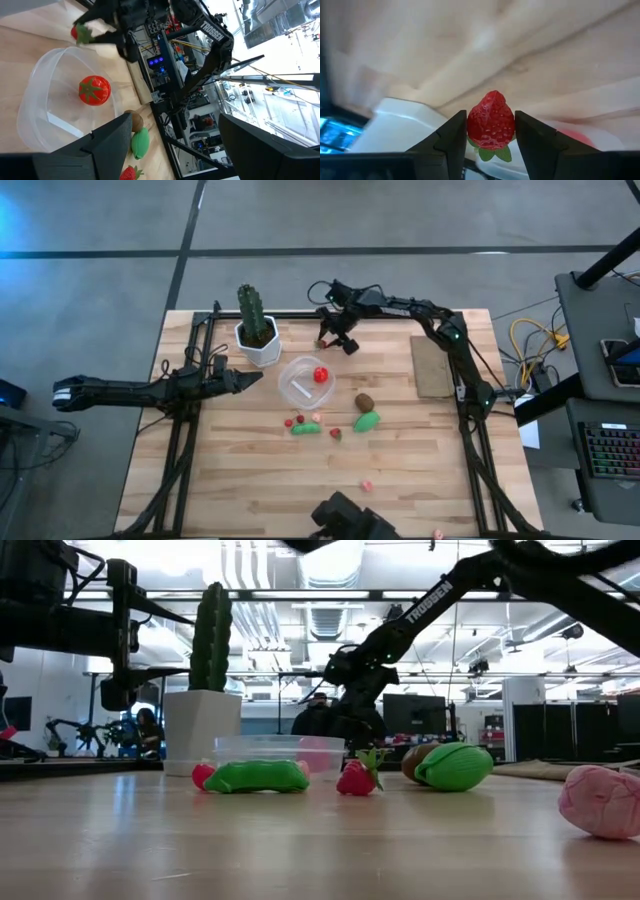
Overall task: Pick and placing Produce into tupperware
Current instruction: Put the top strawberry into the transparent bin
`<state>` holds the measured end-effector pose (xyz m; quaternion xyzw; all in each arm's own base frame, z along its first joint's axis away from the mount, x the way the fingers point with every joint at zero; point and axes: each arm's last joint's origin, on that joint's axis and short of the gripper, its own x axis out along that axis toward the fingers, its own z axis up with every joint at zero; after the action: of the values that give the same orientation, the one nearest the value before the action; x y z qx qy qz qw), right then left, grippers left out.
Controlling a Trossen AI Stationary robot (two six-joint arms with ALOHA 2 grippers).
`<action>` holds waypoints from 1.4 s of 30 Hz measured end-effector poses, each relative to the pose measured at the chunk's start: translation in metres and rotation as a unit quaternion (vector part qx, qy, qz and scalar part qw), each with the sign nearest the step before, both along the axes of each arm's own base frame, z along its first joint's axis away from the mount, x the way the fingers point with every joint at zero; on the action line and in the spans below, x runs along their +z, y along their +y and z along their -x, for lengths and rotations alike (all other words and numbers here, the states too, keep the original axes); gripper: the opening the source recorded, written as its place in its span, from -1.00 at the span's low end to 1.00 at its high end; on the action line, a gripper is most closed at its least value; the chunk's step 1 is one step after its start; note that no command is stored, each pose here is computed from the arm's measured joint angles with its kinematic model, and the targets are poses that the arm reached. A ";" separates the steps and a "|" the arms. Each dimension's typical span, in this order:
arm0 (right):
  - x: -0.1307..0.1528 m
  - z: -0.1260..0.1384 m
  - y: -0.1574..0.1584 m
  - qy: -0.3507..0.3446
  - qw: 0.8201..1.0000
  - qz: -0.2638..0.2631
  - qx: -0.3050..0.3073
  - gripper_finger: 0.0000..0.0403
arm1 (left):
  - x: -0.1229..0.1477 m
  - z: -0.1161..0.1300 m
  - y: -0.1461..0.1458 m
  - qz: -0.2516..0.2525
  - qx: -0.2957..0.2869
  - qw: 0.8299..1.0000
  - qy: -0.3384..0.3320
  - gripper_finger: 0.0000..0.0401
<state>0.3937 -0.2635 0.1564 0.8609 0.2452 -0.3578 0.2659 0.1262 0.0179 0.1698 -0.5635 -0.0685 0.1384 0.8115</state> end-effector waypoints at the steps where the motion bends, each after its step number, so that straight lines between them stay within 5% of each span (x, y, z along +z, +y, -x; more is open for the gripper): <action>1: 0.003 0.002 -0.002 0.000 1.000 0.006 -0.005 -0.25 | 0.000 0.000 0.000 0.000 0.000 1.000 0.000 0.41; 12: 0.036 -0.008 0.023 -0.053 0.995 0.047 0.064 -0.25 | 0.000 0.000 0.000 0.000 0.001 1.000 -0.001 0.41; 19: 0.073 -0.022 0.054 -0.105 0.980 0.127 0.114 -0.25 | 0.000 0.000 0.001 -0.001 0.009 1.000 -0.001 0.41; 28: 0.058 -0.040 0.086 -0.082 0.973 0.151 0.157 -0.25 | 0.000 0.000 0.001 0.000 0.010 1.000 0.000 0.41; 36: 0.055 -0.044 0.093 -0.043 0.937 0.281 0.201 -0.24 | 0.000 0.000 0.001 0.000 0.009 1.000 -0.001 0.41; 42: 0.052 -0.039 0.100 -0.023 0.938 0.257 0.231 -0.25 | 0.000 0.000 0.001 0.001 0.009 1.000 -0.001 0.41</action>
<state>0.4330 -0.1631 0.2080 0.6906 0.3311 -0.3175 0.5591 0.1262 0.0184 0.1699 -0.5639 -0.0746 0.1454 0.8095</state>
